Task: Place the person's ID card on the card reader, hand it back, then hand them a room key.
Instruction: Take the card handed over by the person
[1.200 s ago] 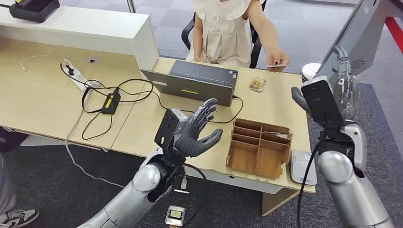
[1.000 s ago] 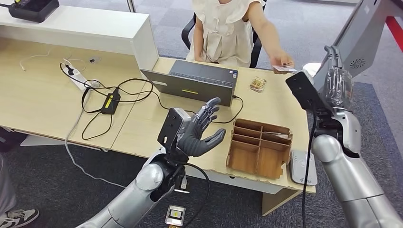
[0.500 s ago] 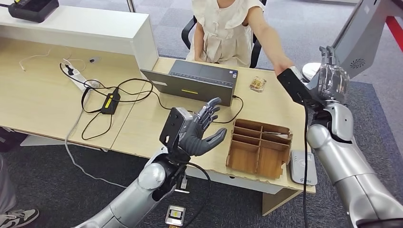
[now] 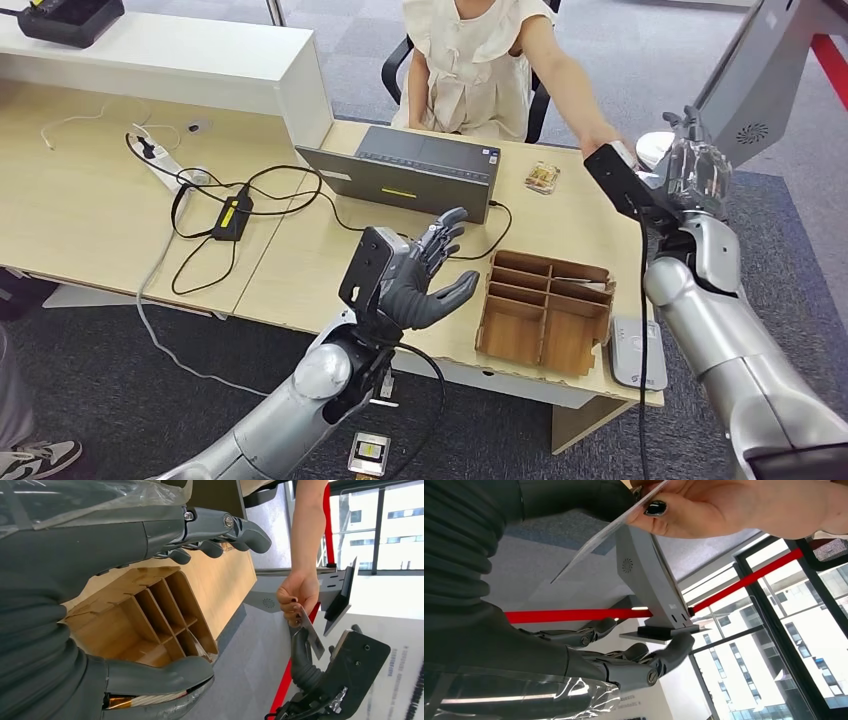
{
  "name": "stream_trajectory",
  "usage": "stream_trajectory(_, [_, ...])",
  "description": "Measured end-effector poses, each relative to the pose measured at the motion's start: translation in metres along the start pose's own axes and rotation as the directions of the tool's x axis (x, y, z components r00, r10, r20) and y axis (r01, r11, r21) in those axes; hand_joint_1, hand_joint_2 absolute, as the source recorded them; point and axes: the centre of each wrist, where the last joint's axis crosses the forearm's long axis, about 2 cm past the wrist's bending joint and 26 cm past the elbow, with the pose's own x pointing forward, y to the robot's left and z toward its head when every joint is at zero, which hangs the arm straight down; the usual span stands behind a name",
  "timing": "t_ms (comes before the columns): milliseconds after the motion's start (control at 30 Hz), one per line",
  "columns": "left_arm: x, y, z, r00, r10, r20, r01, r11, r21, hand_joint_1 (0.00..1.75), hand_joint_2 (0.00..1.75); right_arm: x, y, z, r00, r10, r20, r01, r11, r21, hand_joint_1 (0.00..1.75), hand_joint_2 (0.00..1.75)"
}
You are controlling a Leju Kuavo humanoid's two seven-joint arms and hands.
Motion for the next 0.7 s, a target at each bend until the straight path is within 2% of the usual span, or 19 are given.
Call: stream_trajectory(700, [-0.0031,-0.0011,-0.0006,1.000,-0.014,-0.013,0.014,1.000,-0.006,0.00,1.75,0.0028,0.0093,0.0028,1.000,-0.030,-0.006,0.030,0.999,0.029,1.75,1.75])
